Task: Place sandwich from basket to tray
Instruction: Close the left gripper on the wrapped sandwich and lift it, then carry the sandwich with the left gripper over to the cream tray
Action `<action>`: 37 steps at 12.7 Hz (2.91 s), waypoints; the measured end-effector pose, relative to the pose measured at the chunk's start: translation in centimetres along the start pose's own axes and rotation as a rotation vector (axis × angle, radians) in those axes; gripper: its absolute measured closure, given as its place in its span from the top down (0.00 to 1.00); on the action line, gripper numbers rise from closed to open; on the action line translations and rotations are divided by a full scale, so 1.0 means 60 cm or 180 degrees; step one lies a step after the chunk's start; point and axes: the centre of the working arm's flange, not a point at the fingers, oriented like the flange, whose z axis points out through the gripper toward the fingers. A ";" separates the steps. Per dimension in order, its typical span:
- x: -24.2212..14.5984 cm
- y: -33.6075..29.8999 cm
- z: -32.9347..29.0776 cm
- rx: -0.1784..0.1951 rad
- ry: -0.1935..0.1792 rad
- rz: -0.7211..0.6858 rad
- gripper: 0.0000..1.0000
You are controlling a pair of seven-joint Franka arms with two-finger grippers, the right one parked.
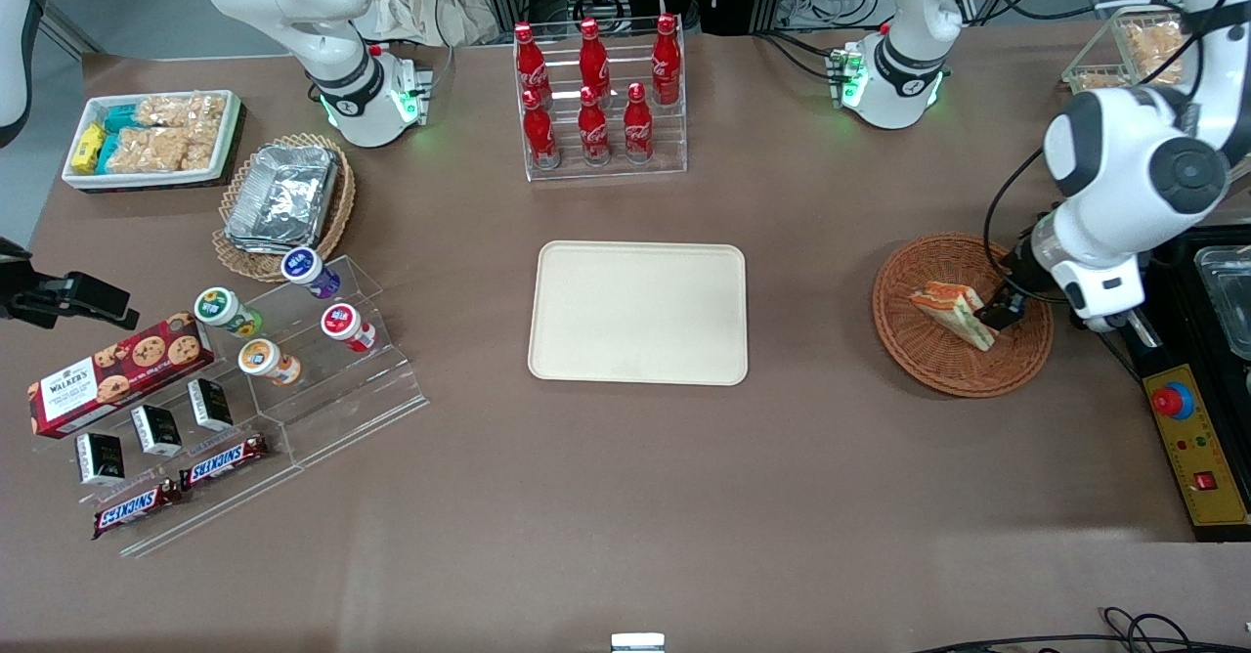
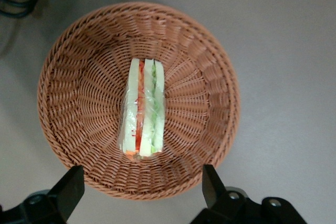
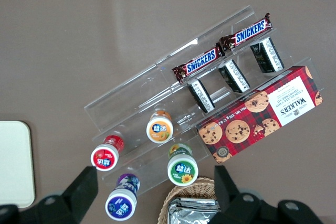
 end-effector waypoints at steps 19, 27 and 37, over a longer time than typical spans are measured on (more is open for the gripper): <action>-0.021 -0.028 0.185 -0.0299 0.0178 -0.0123 0.40; -0.048 -0.039 -0.158 0.0015 -0.0034 0.0910 0.21; -0.427 0.149 -0.297 0.0141 -0.0039 0.2514 0.21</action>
